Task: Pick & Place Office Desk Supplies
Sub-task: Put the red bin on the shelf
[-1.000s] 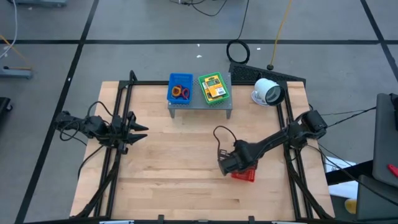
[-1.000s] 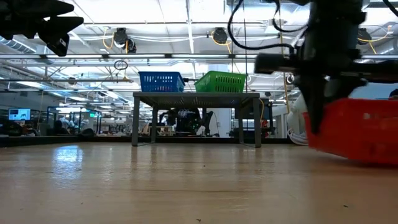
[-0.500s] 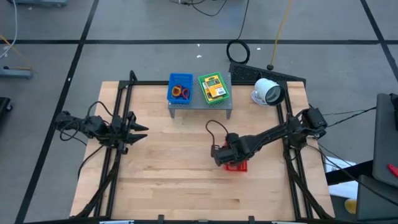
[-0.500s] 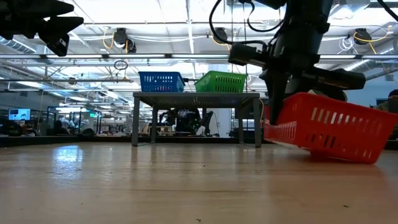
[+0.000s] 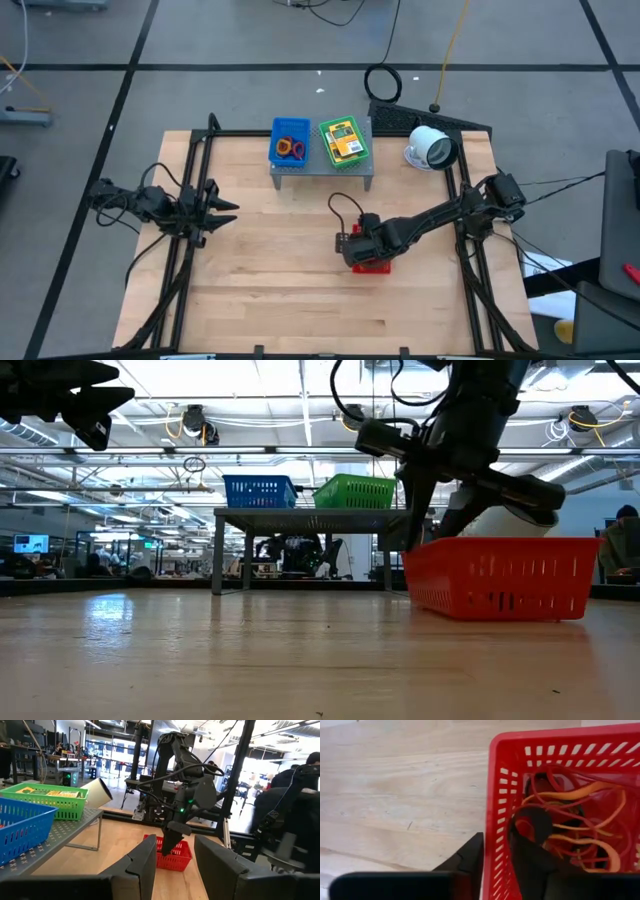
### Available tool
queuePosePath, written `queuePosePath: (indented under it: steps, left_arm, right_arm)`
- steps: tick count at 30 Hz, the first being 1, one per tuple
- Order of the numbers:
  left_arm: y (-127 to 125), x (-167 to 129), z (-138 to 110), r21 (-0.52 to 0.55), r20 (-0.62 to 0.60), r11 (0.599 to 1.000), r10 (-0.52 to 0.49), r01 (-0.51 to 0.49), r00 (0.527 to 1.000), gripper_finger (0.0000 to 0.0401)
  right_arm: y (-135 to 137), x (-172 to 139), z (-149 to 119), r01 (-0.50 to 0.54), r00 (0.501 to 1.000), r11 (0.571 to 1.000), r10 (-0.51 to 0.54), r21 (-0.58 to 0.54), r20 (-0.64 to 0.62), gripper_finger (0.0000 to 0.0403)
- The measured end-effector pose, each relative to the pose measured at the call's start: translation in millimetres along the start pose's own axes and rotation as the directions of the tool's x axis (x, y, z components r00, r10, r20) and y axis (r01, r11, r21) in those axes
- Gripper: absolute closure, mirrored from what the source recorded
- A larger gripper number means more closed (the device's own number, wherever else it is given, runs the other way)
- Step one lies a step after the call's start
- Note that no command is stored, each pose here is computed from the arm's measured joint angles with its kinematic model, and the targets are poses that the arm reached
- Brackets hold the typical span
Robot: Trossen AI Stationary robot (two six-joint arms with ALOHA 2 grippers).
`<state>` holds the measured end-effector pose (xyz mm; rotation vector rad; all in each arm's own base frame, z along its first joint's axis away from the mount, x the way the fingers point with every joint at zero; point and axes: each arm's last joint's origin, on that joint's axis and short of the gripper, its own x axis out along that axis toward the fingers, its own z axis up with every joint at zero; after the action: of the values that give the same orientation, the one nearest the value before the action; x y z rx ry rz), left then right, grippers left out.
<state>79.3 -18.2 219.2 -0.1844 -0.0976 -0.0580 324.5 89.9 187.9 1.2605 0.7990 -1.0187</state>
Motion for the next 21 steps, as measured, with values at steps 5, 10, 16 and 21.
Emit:
queuePosePath:
  steps: [5, 10, 16, 21]
  left_arm:
    - [0, 0, 0, 0.000, 0.000, 1.000, 0.000, 0.000, 1.000, 0.0260]
    - [0, 0, 0, 0.000, 0.000, 1.000, 0.000, 0.000, 1.000, 0.0260]
    - [0, 0, 0, 0.000, 0.000, 1.000, 0.000, 0.000, 1.000, 0.0260]
    - [0, 0, 0, 0.000, 0.000, 1.000, 0.000, 0.000, 1.000, 0.0260]
  right_arm:
    - [0, 0, 0, 0.002, 1.000, 1.000, -0.002, 0.004, 0.000, 0.0279]
    - [-2, -14, -2, -0.027, 1.000, 0.999, 0.027, 0.022, 0.007, 0.0257]
    - [-2, -49, 5, -0.123, 0.992, 0.992, 0.123, -0.035, 0.005, 0.0248]
    - [-6, -88, 17, -0.012, 0.999, 0.990, 0.016, -0.142, 0.029, 0.0249]
